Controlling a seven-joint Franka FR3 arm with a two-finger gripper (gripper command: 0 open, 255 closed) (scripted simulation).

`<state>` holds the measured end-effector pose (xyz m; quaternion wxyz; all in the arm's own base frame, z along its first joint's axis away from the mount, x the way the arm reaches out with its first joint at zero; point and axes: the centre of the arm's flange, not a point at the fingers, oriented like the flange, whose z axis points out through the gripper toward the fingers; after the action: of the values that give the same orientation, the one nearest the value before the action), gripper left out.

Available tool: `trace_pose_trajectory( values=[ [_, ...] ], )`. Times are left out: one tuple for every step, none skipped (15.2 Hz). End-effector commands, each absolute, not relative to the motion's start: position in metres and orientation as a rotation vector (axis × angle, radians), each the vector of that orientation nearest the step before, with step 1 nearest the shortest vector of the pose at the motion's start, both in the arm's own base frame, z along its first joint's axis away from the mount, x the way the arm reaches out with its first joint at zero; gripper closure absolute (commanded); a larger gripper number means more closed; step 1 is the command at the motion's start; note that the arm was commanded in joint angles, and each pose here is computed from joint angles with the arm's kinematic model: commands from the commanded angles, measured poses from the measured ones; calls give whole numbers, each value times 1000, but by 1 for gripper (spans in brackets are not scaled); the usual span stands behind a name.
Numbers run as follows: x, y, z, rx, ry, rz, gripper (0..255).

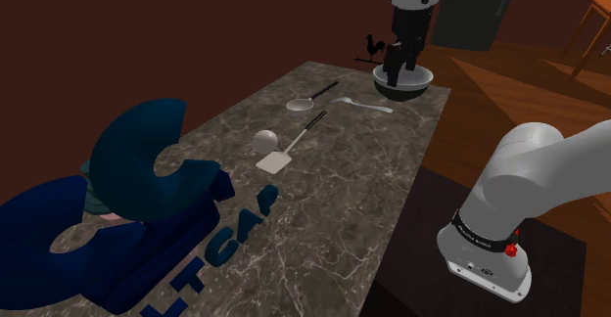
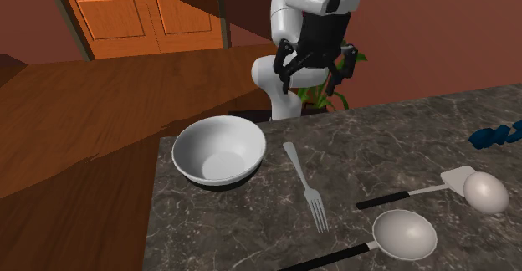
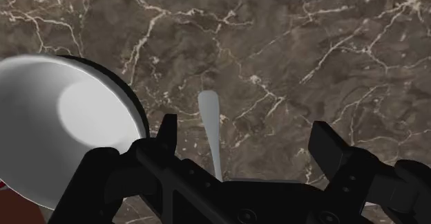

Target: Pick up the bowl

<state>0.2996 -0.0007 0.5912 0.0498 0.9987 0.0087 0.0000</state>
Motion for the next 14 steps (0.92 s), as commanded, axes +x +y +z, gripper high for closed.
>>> trace_pose_trajectory(
  values=[
    [300,-1,591,3042,26,0,0],
    [307,-7,586,3022,19,-1,0],
    [315,-14,580,3003,12,-1,0],
    [322,-21,574,2984,4,-2,0],
    [329,-28,569,2964,-3,-2,0],
    [337,-35,564,2945,-10,-3,0],
    [344,-42,559,2925,-17,-4,0],
    [351,-49,554,2906,-24,-4,0],
    [359,-57,549,2886,-31,-5,0],
    [366,-64,545,2867,-38,-5,0],
    [370,-69,542,2855,-42,-6,0],
    [370,-69,537,2855,-42,-6,0],
    [370,-69,531,2855,-42,-6,0],
    [370,-69,526,2855,-42,-6,0]
  ],
)
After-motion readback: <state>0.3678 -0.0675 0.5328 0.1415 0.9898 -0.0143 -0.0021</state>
